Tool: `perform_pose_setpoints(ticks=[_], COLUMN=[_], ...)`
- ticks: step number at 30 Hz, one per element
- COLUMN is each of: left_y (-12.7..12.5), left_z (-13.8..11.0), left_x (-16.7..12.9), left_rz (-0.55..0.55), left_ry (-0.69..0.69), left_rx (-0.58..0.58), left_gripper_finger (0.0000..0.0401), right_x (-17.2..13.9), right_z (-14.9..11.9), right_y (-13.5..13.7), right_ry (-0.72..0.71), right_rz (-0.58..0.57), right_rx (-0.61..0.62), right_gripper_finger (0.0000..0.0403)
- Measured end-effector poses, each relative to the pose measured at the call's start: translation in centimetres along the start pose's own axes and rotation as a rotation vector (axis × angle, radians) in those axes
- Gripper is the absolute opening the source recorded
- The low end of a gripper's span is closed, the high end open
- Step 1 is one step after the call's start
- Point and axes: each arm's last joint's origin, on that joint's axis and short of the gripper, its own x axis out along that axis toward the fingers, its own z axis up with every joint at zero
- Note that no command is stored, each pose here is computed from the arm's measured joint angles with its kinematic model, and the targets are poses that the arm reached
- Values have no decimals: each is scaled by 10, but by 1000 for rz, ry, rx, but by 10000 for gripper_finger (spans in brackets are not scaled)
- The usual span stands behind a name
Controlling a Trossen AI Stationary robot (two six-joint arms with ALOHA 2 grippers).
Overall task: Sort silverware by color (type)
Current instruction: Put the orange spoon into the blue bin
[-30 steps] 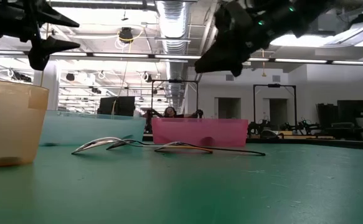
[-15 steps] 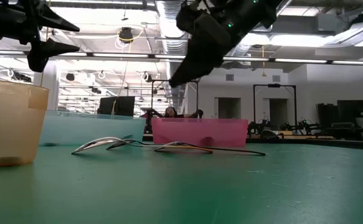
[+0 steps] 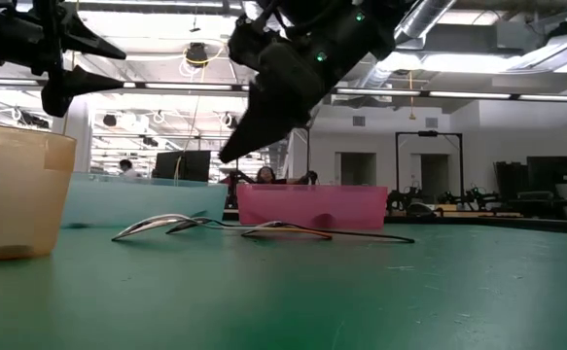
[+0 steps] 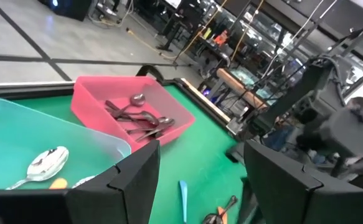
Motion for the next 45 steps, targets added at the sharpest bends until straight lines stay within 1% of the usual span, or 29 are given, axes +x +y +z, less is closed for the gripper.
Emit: perform_pose_setpoints(ticks=[7,9,14,17,23,26,29,31,34,36,42,45], left_y=[1,1,1,1,1,1,1,1,2,2,2,2], left_z=[-2,-2,-2,-2,-2,-2,-2,-2,-2,-3,-2,-2], left_x=[1,1,1,1,1,1,1,1,1,1,1,1], left_rz=[13,14,14,14,14,14,14,15,16,17,16,19], left_ry=[7,9,8,8,8,8,9,10,13,15,13,11], left_rx=[2,-6,-15,-15,-15,-15,-14,-14,-12,-11,-12,-11], left_gripper_finger=[219,219,219,219,219,219,219,219,219,219,219,219], right_x=[13,13,13,13,12,13,13,23,38,50,53,52], right_z=[-8,-8,-9,-9,-13,-12,-13,-19,-33,-37,-39,-40], right_y=[13,12,8,9,10,9,9,12,19,24,22,18], right_ry=[21,19,31,33,70,69,66,74,132,114,123,139], right_rz=[37,61,59,60,62,58,58,60,74,76,93,66], right_rx=[-19,-12,0,-1,-4,-3,-3,-5,-13,-21,35,44], right_gripper_finger=[84,84,91,110,167,182,183,180,174,172,169,157])
